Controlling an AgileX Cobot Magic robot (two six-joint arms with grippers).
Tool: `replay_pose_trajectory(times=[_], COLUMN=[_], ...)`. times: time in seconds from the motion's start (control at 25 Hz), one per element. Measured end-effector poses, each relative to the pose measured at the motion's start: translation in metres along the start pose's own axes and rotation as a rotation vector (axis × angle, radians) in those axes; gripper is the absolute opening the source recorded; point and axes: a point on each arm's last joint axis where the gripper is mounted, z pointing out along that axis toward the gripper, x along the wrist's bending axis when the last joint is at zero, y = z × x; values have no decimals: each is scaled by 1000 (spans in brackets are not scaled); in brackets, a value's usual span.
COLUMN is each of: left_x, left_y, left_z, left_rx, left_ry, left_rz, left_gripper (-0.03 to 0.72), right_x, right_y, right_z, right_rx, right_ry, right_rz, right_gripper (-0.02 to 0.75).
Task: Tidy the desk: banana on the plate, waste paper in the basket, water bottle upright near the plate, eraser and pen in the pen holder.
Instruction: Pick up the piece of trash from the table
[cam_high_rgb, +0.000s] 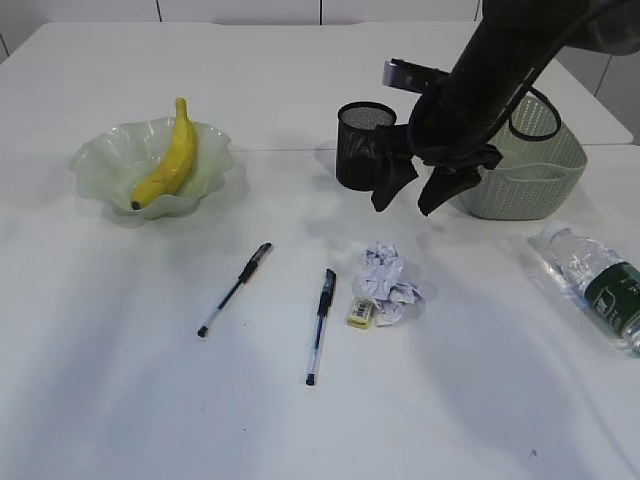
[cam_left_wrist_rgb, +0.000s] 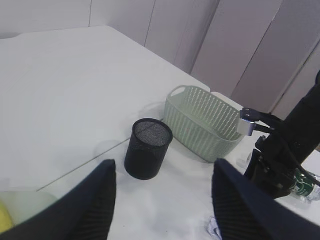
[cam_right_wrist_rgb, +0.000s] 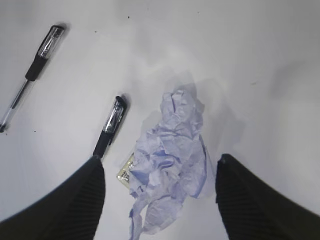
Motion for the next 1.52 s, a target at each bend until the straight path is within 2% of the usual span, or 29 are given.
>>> replay_pose_trajectory(times=[0.2, 0.32, 0.6, 0.92, 1.52], left_x=[-1, -2, -10, -17, -17], left_y=[-3, -4, -1, 4, 4], left_z=[-1, -1, -5, -10, -10], left_rx=[41, 54, 64, 55, 57], left_ry=[2, -6, -55, -68, -70], left_rz=[-15, -22, -18, -2, -3], left_gripper=[428, 428, 428, 427, 425], right_x=[10, 25, 38, 30, 26], right_y=[-1, -3, -7, -13, -24], right_z=[4, 5, 10, 18, 33], right_rx=[4, 6, 27, 63, 125], right_ry=[20, 22, -50, -106, -93], right_rz=[1, -32, -87, -57, 0], right_gripper=[516, 516, 516, 516, 515])
